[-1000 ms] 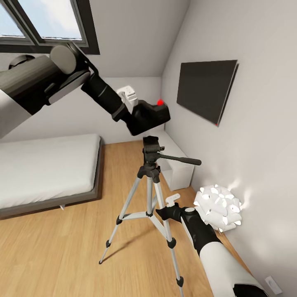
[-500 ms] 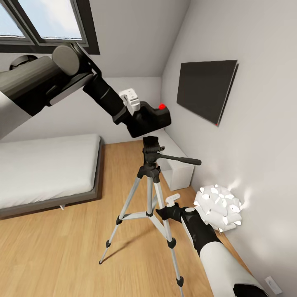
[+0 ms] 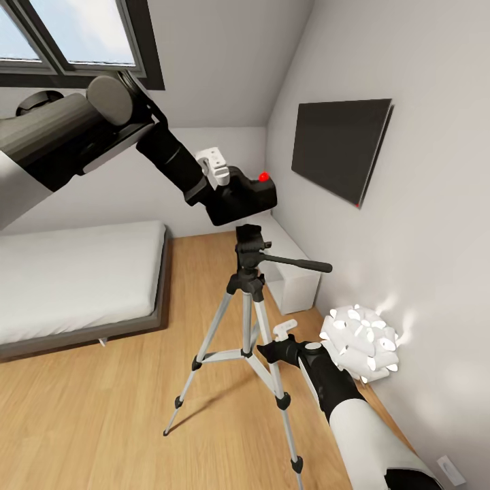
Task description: Attach the digital camera to the camera tripod in the bedroom.
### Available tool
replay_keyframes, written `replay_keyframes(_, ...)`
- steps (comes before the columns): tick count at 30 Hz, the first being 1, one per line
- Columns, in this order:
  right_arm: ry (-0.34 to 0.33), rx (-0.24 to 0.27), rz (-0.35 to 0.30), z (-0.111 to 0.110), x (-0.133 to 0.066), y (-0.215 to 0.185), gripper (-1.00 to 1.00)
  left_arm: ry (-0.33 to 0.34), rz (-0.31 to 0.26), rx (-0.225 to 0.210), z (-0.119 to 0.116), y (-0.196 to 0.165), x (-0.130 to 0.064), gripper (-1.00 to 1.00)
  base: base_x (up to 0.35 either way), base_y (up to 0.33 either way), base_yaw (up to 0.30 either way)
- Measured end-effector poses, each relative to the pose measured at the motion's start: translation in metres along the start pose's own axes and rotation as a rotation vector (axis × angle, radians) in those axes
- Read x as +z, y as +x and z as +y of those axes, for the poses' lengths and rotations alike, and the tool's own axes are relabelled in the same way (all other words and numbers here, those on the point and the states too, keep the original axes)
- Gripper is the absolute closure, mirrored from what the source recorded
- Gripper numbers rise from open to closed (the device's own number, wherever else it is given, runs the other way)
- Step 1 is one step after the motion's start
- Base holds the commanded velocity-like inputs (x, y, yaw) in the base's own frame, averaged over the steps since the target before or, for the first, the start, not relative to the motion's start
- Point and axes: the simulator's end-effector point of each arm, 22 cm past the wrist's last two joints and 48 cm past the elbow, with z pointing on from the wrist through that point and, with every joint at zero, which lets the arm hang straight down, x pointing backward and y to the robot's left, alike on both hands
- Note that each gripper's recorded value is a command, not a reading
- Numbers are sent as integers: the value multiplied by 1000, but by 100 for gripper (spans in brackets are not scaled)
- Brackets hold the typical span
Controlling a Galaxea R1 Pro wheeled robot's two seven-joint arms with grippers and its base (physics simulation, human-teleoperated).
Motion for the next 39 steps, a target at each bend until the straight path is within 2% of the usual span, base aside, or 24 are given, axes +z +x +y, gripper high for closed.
replay_keyframes(9, 0, -1, 0, 0, 0, 0, 100, 3, 1, 4, -2, -3, 2, 100, 0, 0, 0)
replay_keyframes(15, 0, -1, 0, 0, 0, 0, 100, 8, 3, 22, -8, -9, 6, 100, 0, 0, 0)
replay_keyframes(26, 0, -2, 1, 0, 0, 0, 100, -24, 36, 69, -10, -18, 15, 100, 0, 0, 0)
replay_keyframes(39, 0, -2, 1, 0, 0, 0, 100, -19, 46, 84, -13, -19, 17, 100, 0, 0, 0)
